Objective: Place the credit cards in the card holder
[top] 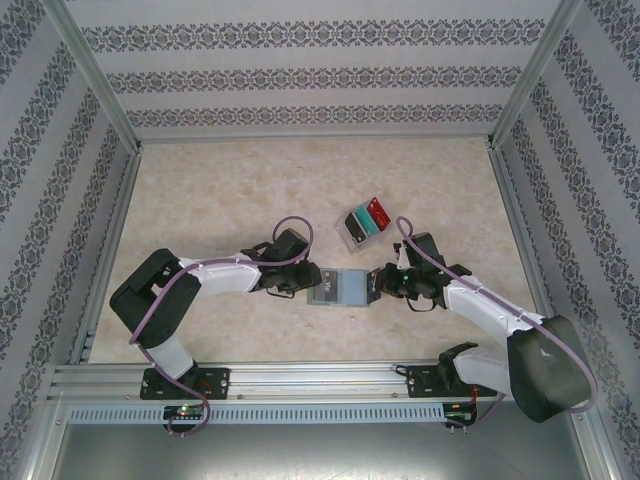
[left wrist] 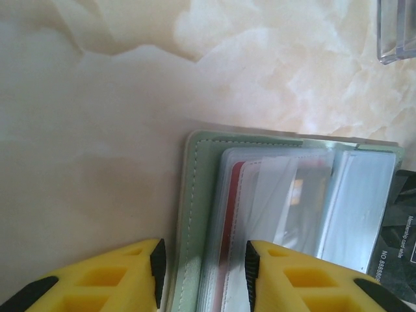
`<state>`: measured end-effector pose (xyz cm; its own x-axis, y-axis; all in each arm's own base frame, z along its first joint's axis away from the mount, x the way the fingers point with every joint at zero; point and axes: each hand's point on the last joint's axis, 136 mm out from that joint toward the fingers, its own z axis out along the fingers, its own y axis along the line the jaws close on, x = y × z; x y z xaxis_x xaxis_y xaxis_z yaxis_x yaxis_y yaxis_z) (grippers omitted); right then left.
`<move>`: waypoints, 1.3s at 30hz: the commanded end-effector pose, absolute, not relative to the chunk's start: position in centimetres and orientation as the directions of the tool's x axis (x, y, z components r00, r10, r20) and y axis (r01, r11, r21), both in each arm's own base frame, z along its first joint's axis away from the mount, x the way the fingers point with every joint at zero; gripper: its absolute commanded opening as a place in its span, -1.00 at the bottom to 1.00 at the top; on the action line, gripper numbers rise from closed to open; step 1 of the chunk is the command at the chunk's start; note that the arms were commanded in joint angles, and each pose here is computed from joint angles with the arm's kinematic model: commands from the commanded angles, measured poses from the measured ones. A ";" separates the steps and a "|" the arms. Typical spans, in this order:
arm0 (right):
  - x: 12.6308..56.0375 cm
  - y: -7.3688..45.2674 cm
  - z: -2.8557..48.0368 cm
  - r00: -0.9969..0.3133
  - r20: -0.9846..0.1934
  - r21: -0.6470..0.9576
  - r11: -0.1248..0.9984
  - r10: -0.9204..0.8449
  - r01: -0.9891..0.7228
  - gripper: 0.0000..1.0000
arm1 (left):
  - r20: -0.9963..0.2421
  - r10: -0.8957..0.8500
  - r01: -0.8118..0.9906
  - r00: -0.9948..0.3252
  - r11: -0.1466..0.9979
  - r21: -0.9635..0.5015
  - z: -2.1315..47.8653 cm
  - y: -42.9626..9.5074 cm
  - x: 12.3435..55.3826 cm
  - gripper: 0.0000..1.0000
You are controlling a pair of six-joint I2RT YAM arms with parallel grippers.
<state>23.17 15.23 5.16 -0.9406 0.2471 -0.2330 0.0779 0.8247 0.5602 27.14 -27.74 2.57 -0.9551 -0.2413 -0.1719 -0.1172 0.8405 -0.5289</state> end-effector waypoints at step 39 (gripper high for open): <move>26.5 21.4 16.7 -0.912 -0.215 0.919 0.387 0.349 -0.068 -0.84 | -0.223 -0.291 0.141 -0.930 0.276 -0.951 18.3 -32.8 29.9 -0.87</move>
